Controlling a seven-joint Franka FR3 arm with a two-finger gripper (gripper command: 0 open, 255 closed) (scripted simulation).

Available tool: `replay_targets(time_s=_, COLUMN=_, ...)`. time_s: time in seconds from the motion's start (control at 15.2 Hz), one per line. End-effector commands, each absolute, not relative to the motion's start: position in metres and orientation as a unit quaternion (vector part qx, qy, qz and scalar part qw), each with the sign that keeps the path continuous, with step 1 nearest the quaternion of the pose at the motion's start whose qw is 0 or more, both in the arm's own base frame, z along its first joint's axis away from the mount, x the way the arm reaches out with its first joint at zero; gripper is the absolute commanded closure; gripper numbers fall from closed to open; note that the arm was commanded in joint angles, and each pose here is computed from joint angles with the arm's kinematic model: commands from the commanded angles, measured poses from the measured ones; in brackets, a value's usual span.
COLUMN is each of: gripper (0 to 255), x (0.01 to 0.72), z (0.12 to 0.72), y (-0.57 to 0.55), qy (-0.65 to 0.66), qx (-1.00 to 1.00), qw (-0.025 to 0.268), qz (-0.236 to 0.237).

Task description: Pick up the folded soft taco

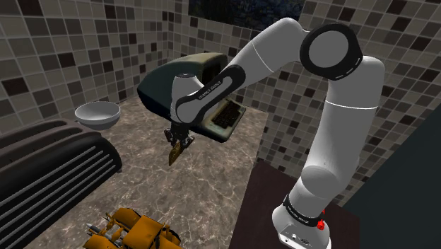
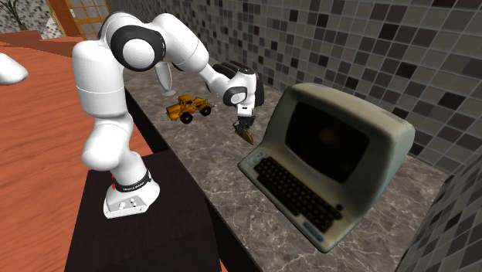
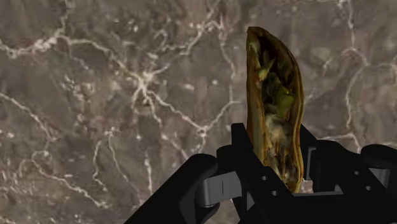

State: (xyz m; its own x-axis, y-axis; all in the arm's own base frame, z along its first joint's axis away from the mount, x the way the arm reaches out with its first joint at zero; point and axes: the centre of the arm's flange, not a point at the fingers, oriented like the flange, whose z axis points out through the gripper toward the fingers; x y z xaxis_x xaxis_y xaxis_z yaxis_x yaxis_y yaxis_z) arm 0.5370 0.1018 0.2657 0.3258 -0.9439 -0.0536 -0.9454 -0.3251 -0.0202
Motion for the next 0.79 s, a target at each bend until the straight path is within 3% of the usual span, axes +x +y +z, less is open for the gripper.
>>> replay_targets(time_s=0.0, gripper=255, x=0.537, z=0.265, y=0.102, qy=0.580, qx=-0.814, qw=0.024, qz=0.016)
replay_targets(time_s=0.73, gripper=255, x=0.537, z=0.303, y=0.101, qy=0.580, qx=-0.814, qw=0.024, qz=0.016)
